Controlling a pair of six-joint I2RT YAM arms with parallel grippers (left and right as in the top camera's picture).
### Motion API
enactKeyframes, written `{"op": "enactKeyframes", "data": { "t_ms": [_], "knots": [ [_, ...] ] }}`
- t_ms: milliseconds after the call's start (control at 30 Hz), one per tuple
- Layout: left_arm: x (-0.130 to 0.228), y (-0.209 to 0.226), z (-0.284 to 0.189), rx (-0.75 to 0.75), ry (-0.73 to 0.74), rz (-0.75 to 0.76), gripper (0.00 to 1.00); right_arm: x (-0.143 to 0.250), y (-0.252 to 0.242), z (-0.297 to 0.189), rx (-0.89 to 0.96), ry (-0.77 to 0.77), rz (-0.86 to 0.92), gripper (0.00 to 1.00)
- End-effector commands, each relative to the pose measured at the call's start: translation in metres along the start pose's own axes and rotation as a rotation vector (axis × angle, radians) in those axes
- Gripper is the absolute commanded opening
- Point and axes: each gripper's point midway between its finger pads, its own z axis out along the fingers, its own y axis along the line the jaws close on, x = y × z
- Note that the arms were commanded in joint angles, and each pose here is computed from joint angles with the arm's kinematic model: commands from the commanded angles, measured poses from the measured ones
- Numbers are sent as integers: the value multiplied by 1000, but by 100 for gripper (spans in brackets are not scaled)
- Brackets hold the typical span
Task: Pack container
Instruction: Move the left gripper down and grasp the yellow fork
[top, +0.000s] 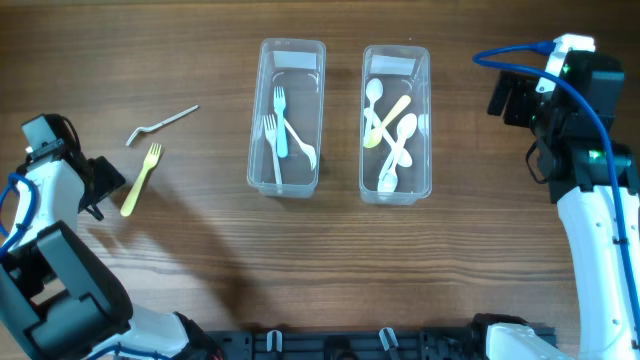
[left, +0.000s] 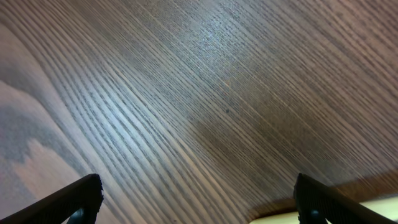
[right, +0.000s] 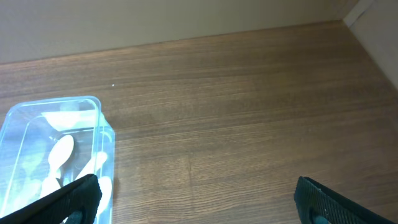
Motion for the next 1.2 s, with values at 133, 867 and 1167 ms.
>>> {"op": "enactKeyframes", "data": {
  "t_ms": [133,867,1167],
  "knots": [
    [30,-11,30,25,140,4,100,-7,-3,-2,16,-16,-7,100],
    [18,-40,-43,104,3,-65,98,-7,-3,-2,17,-16,-7,100],
    [-3,-113,-60,356,-133,177,91,-7,-3,-2,16,-16,-7,100]
  ]
}}
